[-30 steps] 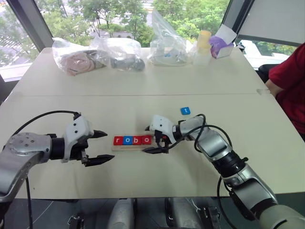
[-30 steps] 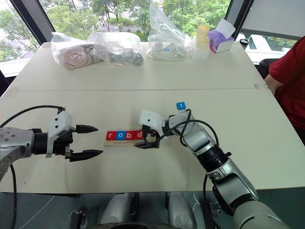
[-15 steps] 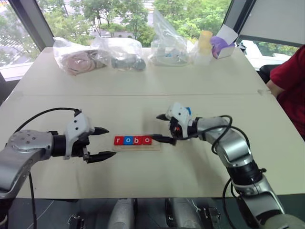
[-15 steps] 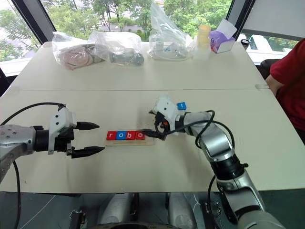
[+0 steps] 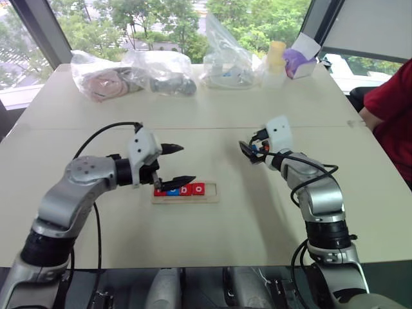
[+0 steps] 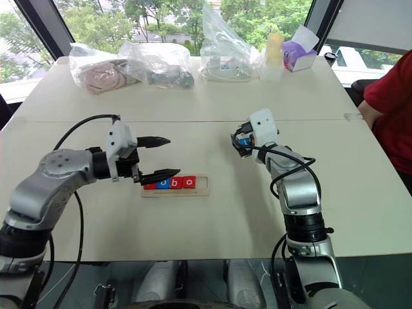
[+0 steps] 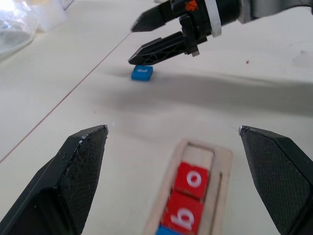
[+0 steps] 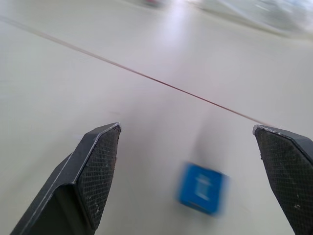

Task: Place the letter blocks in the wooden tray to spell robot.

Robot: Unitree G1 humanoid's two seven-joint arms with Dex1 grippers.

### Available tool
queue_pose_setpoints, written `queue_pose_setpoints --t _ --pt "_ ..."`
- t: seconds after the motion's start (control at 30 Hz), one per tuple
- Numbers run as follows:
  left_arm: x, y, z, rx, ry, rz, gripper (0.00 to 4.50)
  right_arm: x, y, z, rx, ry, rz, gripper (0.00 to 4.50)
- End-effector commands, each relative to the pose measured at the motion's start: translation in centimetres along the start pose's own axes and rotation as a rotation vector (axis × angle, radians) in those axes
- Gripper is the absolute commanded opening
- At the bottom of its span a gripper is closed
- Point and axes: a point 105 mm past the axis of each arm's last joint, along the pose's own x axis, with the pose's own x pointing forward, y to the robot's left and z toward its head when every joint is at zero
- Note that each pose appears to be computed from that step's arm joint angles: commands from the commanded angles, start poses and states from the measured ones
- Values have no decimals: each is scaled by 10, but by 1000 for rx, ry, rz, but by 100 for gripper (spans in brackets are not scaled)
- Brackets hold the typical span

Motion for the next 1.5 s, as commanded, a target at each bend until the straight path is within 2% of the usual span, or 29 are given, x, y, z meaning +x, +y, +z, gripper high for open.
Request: queue_pose_setpoints --t 0.03,0.23,0.37,0.47,0.6,0.63,0.77,0.97,1.2,1.27,1.4,1.47,1.5 --pt "9 8 0 49 6 -2 450 8 4 -1 15 -6 -33 441" --pt "18 12 -9 59 17 -22 450 21 20 -20 47 37 -36 441" --pt "18 13 -9 60 12 -14 450 26 19 -33 55 68 -81 441" --pt "18 13 -9 59 8 -6 450 28 13 -38 54 75 -122 364" --pt "18 13 -8 62 7 -3 450 28 7 -42 63 90 -145 153" --pt "18 13 -8 67 10 -4 450 27 6 -44 67 94 -146 117" --pt "19 11 -7 74 10 -9 450 26 9 -44 78 99 -132 119" --pt "21 -9 3 97 0 -108 450 0 2 -18 118 24 -211 119" --pt "24 -32 4 93 3 -209 450 -55 11 -47 242 137 -295 119" --pt "30 -30 4 87 -6 -203 450 -60 16 -61 272 192 -291 119" --pt "41 -28 1 76 -13 -197 450 -57 24 -69 269 213 -263 119" --pt "44 -26 -1 73 -16 -192 450 -57 26 -72 275 221 -265 223" --pt "44 -27 -1 72 -17 -192 450 -58 26 -74 279 224 -268 259"
